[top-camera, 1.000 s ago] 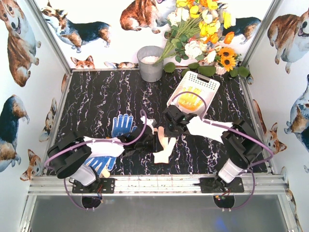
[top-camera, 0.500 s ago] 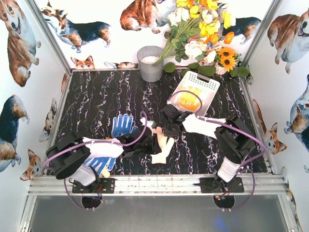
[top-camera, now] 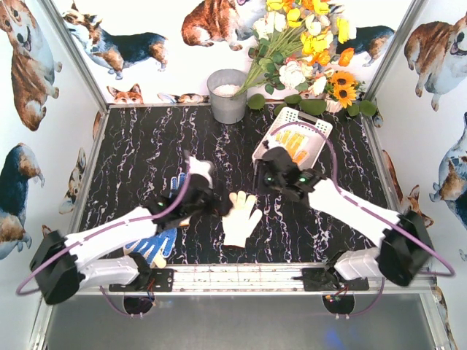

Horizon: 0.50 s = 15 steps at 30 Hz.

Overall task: Put the gloves into the storage basket
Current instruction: Place the glove at the center of the board.

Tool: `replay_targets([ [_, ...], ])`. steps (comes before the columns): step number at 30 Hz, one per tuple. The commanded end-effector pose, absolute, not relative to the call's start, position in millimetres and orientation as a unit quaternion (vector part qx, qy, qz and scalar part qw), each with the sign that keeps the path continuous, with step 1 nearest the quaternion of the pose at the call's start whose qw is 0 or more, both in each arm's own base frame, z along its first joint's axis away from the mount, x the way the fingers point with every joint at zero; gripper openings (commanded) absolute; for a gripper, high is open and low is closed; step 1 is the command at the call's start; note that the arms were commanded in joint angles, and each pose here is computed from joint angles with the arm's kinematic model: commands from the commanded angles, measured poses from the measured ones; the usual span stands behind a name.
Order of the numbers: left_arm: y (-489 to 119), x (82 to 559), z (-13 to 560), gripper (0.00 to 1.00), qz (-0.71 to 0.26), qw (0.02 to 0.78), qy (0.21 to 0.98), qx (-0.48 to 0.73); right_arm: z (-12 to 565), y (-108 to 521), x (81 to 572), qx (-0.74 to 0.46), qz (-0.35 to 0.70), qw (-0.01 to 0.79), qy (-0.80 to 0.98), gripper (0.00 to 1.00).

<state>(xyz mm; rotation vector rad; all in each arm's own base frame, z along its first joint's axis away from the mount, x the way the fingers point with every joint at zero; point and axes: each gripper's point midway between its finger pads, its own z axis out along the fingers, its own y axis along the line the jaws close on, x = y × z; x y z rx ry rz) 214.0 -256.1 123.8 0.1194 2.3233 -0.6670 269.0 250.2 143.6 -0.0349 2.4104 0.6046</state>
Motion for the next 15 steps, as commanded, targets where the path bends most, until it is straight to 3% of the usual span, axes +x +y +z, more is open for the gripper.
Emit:
replay_targets([
  [1,-160,233,107,0.90,-0.117,0.339,0.933,-0.035,153,217,269,0.009,0.207,0.353,0.913,0.33],
  [7,-42,244,93,0.92,-0.015,0.313,0.930,-0.195,167,172,260,0.055,0.199,0.362,0.909,0.33],
  [10,8,239,90,0.99,0.021,0.307,0.907,-0.287,170,151,252,0.080,0.191,0.364,0.908,0.33],
  [15,77,217,80,1.00,0.074,0.285,0.846,-0.445,172,125,239,0.108,0.185,0.371,0.903,0.34],
])
